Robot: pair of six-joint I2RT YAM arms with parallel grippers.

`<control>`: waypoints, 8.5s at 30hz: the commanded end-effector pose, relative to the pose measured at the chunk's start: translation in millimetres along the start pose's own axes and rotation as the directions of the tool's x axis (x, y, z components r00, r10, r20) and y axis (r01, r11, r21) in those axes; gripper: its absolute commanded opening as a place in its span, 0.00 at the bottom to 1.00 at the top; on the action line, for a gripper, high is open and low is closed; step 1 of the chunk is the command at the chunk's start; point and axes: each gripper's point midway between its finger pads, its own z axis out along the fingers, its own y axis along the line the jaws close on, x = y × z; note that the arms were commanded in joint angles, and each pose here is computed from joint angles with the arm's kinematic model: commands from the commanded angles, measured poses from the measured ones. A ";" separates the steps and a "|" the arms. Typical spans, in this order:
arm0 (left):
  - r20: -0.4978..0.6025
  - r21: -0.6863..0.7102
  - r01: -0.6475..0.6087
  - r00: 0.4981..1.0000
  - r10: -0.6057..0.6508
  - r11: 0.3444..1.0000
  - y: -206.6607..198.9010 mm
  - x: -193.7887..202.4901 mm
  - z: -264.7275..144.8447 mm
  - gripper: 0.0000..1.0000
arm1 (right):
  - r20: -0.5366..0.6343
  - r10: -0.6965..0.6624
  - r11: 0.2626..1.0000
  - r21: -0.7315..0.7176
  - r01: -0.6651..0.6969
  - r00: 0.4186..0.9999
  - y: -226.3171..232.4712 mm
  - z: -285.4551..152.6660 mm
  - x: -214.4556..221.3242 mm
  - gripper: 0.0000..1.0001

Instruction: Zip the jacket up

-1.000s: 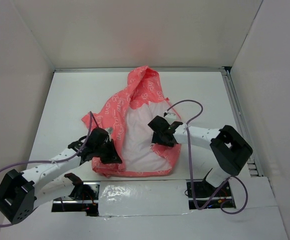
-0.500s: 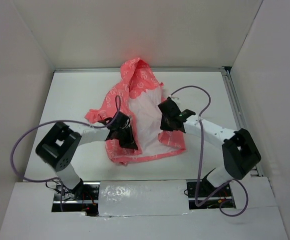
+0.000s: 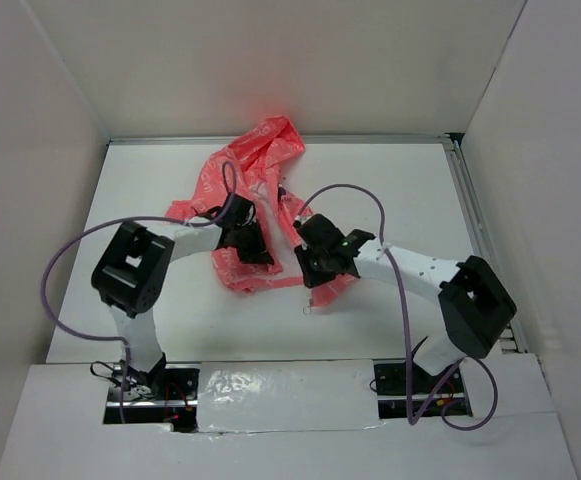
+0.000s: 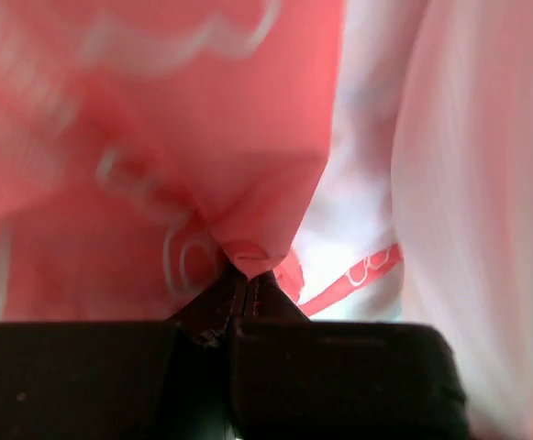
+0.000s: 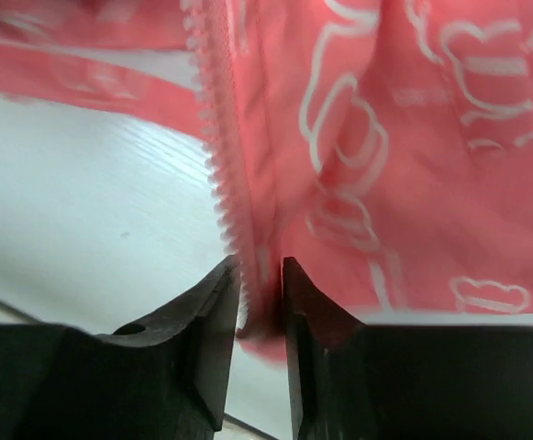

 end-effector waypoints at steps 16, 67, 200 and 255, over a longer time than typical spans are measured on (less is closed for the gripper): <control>0.119 -0.030 0.003 0.993 0.001 1.000 50.4 87.8 -95.0 0.00 | 0.113 -0.100 0.981 -0.152 0.117 0.989 73.7 -7.2 37.6 0.88; 0.177 0.126 -0.182 0.971 0.158 0.975 30.2 103.6 -107.7 0.00 | 0.213 0.185 0.973 0.095 -0.208 0.959 58.2 -4.7 76.9 0.72; 0.372 0.554 -0.419 0.898 0.236 0.720 -70.5 145.8 -184.6 0.00 | 0.589 0.102 0.712 -0.606 0.355 0.802 114.9 -116.7 23.3 0.00; 0.435 0.539 -0.467 0.867 0.243 0.701 -66.8 142.5 -184.8 0.00 | 0.366 0.180 0.771 -0.629 0.100 0.913 110.6 -96.5 19.0 0.00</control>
